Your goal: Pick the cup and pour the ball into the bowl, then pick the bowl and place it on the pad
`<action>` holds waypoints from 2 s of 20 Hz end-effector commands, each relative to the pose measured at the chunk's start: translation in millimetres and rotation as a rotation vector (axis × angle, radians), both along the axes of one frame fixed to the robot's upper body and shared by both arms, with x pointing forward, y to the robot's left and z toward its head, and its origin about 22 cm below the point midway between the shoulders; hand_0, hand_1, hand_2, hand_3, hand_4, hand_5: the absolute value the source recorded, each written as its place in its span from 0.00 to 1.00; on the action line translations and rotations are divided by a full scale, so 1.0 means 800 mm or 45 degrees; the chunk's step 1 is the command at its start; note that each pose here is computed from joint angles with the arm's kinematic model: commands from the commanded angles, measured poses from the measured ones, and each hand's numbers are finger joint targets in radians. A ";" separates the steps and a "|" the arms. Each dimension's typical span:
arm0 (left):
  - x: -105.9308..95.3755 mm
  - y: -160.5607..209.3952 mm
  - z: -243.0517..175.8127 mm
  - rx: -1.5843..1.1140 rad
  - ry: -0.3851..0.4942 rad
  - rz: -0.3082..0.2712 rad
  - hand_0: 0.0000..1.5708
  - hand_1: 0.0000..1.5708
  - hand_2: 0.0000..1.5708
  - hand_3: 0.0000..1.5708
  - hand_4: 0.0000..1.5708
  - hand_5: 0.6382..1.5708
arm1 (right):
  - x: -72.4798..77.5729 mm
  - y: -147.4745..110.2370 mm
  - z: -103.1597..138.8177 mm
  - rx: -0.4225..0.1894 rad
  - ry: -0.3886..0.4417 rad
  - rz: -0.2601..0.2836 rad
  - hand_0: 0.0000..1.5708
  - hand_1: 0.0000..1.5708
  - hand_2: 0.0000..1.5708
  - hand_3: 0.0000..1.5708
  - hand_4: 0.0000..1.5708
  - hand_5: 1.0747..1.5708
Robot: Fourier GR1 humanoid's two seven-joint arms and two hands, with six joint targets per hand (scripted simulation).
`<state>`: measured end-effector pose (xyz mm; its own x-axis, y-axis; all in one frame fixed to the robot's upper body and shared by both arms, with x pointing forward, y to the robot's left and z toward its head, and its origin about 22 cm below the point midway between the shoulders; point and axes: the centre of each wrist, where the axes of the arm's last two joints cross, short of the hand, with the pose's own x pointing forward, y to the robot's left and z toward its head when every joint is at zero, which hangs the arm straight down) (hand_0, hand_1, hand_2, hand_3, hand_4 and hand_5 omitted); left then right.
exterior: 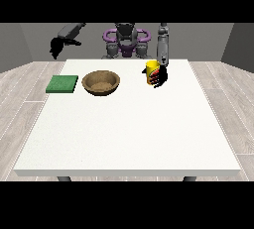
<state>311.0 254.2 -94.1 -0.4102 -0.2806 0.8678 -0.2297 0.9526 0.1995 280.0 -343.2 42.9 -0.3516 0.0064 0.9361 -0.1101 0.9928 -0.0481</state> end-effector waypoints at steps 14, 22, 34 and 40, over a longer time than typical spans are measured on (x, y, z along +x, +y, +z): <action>0.064 0.103 0.118 0.752 0.294 0.245 0.92 0.92 1.00 1.00 1.00 0.70 | -0.020 -0.049 -0.044 0.021 0.346 -0.113 0.00 0.00 0.00 0.00 0.00 1.00; 0.104 0.035 0.153 0.953 0.329 0.278 0.95 0.95 1.00 1.00 0.97 0.70 | -0.015 -0.065 -0.046 0.054 0.337 -0.085 0.00 0.00 0.00 0.00 0.00 0.99; 0.143 -0.094 0.208 1.442 0.207 0.425 0.99 0.99 1.00 1.00 1.00 0.61 | -0.010 -0.069 -0.058 0.063 0.348 -0.038 0.00 0.00 0.00 0.00 0.00 1.00; 0.133 -0.165 0.198 1.889 0.107 0.336 0.96 0.96 1.00 1.00 0.88 0.82 | -0.019 -0.085 -0.067 0.052 0.393 -0.057 0.00 0.00 0.00 0.00 0.00 1.00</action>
<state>417.4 152.8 56.9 -0.1376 -0.9893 -0.0491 -0.2834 -0.0082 0.9590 268.3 -402.8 -7.5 -0.0692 -0.0261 0.9973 -0.0659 0.9976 0.0216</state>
